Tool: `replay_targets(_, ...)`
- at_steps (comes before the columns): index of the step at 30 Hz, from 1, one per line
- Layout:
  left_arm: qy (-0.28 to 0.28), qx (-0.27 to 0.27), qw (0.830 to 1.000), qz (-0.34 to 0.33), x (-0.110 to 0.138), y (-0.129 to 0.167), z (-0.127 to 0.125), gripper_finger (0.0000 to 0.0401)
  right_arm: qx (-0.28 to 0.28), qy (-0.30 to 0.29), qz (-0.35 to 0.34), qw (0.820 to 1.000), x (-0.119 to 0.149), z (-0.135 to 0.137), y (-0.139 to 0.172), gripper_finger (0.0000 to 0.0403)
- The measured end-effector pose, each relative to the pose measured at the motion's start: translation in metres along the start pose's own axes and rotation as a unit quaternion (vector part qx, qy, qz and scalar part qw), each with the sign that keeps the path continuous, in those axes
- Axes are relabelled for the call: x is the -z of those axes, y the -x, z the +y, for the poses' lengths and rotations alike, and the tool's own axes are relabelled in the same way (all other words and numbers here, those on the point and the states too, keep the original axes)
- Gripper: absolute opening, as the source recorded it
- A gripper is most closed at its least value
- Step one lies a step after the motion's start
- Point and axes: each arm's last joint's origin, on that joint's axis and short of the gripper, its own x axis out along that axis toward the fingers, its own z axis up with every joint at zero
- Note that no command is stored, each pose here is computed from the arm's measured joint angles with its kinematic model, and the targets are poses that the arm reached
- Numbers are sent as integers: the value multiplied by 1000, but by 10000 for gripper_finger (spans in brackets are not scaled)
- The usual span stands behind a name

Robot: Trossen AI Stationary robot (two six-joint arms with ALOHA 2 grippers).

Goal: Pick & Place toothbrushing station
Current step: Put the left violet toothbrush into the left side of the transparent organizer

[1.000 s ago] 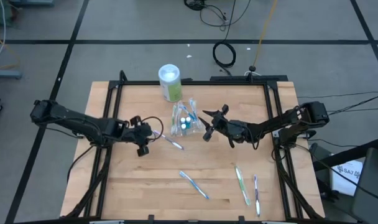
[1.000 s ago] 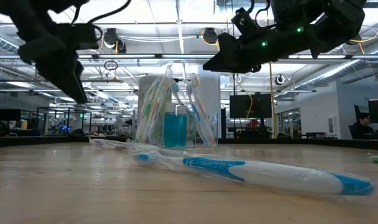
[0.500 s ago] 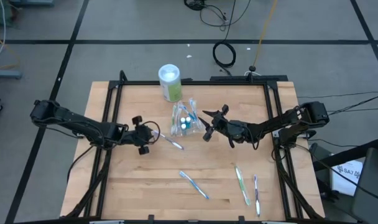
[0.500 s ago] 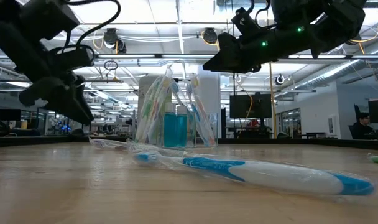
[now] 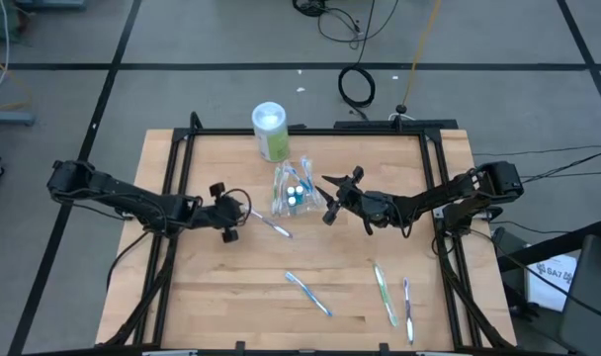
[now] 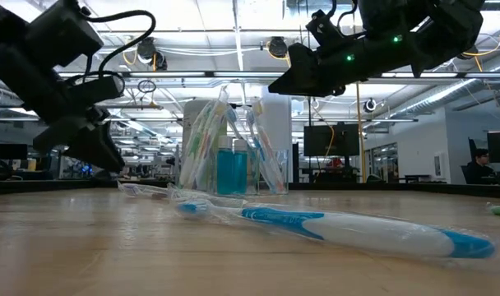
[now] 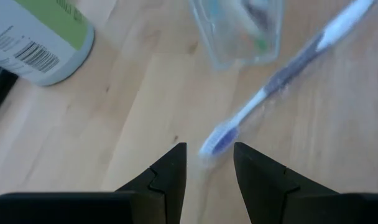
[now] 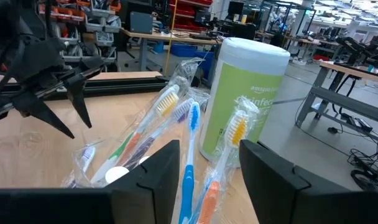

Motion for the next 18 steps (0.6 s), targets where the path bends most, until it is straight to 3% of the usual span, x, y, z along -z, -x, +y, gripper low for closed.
replay_targets(2,9,21,999,-23,-5,0,-1,140,0,0,0,1000,0,0,0,160)
replay_targets(8,-63,64,993,-77,-16,1,-6,140,0,0,0,1000,0,0,0,160)
replay_targets(15,-66,49,996,-31,-9,-16,-7,140,0,0,0,1000,0,0,0,159)
replay_targets(18,-98,49,994,-21,-7,-26,-9,140,0,0,0,1000,0,0,0,157)
